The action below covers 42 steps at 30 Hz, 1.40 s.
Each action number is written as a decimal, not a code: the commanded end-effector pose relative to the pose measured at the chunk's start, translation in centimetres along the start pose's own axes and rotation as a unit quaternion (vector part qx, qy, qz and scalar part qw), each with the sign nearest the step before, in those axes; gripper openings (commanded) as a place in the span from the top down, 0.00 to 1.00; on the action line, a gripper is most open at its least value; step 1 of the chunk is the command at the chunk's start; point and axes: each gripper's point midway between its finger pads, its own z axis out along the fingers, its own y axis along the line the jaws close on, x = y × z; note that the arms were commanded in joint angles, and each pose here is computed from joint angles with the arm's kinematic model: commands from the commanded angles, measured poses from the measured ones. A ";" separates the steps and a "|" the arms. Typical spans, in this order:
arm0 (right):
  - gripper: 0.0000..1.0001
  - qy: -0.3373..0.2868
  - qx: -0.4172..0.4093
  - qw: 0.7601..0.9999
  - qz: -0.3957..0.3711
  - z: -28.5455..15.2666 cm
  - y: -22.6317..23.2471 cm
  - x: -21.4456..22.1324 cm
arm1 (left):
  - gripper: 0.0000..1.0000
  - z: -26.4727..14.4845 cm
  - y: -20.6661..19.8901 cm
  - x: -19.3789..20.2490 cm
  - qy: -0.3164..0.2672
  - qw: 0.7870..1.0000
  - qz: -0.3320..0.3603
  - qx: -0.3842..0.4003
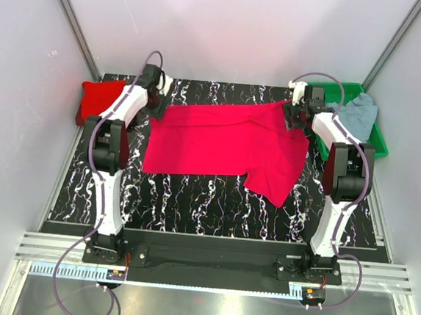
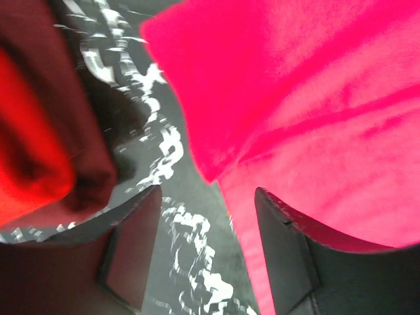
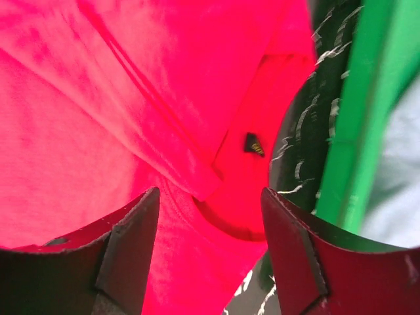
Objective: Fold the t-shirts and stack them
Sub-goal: Fold the tshirt
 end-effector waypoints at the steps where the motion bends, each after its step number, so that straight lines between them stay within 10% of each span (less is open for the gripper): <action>1: 0.30 -0.092 0.031 0.995 0.019 -5.7 -2.0 -7.5 | 0.35 -7.0 2.4 -5.5 -0.113 0.993 -0.030 -0.026; 34: 0.39 -0.069 -0.059 0.992 0.084 5.6 0.5 -7.8 | 0.39 1.2 -5.7 -5.5 -0.061 0.989 -0.030 0.134; 42: 0.41 -0.081 -0.189 0.972 0.111 5.1 5.8 -9.4 | 0.39 1.4 -6.8 -4.1 -0.040 0.986 -0.048 0.155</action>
